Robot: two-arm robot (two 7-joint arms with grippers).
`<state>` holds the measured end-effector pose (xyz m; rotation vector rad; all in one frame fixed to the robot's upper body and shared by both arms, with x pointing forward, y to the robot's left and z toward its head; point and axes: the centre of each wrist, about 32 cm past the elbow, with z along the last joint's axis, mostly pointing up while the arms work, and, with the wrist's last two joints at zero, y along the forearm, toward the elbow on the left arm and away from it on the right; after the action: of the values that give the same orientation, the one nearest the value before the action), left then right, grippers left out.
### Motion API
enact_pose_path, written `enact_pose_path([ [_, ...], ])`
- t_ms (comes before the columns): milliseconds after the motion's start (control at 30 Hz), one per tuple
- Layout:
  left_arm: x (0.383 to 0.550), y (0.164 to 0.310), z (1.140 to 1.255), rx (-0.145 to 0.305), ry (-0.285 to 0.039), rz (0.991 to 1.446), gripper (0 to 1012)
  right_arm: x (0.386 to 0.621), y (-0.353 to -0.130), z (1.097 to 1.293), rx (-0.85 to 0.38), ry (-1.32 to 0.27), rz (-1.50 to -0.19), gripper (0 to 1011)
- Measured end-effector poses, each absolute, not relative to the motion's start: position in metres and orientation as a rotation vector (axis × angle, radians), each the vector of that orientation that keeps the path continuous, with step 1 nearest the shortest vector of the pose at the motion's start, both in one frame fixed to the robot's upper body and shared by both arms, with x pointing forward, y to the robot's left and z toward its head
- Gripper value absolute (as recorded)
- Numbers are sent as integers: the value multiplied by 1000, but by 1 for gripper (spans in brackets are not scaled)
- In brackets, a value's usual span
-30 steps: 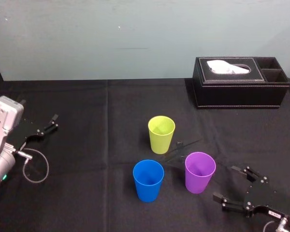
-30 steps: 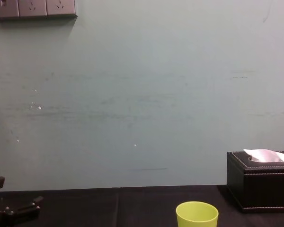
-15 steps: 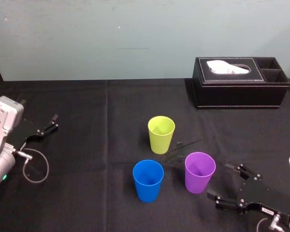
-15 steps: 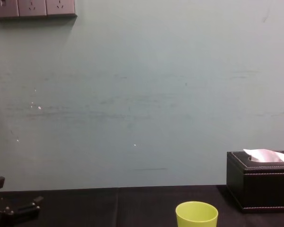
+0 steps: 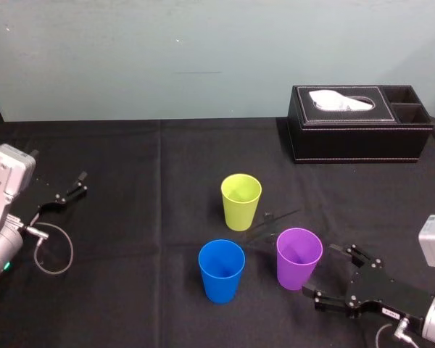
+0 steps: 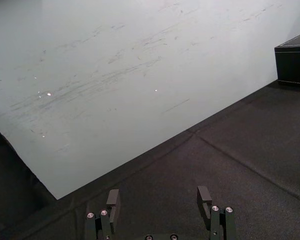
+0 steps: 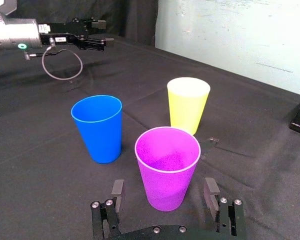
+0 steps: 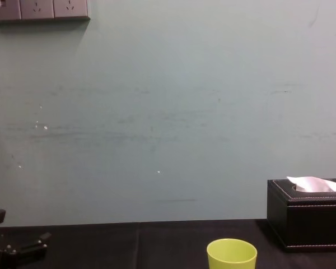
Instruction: Stack the three plastic cups sequentially using one hand.
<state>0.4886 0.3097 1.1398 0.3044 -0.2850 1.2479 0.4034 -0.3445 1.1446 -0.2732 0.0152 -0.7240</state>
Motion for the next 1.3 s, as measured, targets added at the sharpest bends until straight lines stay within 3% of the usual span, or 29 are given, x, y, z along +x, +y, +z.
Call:
enact_pose_path([
  [1300,489,310,1140,304,-285,1248,1011,436,-318,1140,-285,39,-729,1003],
])
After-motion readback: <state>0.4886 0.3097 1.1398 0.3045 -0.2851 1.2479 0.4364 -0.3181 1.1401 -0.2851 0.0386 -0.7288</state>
